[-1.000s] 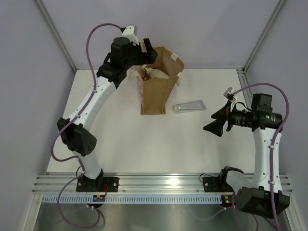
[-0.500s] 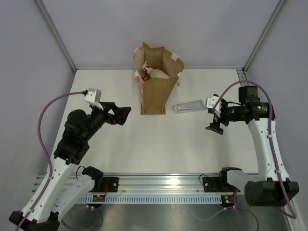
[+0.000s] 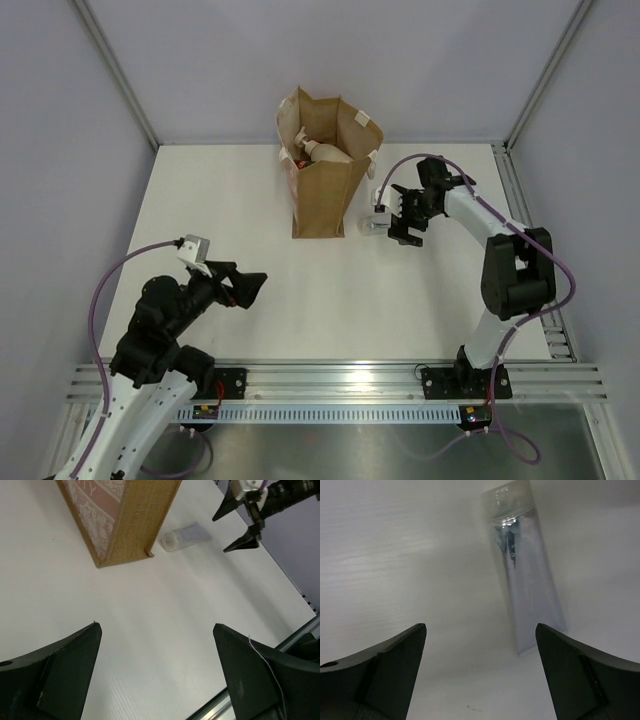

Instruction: Place the personal care products into the canvas bag

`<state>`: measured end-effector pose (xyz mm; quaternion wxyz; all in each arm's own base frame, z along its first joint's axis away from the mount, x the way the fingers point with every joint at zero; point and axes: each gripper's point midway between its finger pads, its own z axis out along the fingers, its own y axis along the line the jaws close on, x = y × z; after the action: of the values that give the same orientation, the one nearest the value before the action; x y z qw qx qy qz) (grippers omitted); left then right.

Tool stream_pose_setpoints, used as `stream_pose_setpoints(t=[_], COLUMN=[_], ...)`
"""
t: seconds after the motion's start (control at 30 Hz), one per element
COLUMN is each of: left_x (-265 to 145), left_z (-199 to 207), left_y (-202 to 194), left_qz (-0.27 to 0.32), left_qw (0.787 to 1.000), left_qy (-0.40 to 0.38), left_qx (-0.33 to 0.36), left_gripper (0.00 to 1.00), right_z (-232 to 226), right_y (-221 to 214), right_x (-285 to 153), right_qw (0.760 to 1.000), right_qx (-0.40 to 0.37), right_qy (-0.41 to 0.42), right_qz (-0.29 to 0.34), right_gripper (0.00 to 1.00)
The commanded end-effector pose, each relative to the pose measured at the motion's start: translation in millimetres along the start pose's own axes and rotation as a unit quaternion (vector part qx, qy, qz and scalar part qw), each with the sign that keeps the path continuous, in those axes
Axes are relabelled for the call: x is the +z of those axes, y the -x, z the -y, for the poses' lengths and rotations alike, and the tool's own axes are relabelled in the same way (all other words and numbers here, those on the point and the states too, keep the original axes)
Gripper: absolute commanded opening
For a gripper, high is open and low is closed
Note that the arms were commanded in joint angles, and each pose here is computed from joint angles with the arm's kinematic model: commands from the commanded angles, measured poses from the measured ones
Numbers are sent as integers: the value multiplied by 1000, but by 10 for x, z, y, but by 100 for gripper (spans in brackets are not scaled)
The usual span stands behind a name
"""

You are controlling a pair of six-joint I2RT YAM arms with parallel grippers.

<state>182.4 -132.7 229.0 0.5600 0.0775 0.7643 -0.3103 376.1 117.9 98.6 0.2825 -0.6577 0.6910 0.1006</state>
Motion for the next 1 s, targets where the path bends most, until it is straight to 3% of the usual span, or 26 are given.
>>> stream_pose_setpoints(t=[0.0,0.17,0.63,0.77,0.97], left_x=[-47,-81,-89,-91,-125], left_z=[86,133,181,196,269], left_y=[59,101,121,118,145], left_qz=[12,27,35,34,43], left_qw=[1000,999,998,998,996], left_qy=[-21,-34,-48,-53,-72], left_qx=[4,10,14,15,19], left_gripper=[99,99,99,99,99], right_z=[480,671,634,613,424], right_y=[48,72,-115,-130,-111], right_x=[145,362,892,894,787], right_qw=[998,997,997,997,994], right_qx=[-23,-26,-25,-28,-38], right_qy=[-57,-57,-7,-3,37], right_qz=[-29,-35,-75,-78,-95], right_gripper=[99,99,98,91,63])
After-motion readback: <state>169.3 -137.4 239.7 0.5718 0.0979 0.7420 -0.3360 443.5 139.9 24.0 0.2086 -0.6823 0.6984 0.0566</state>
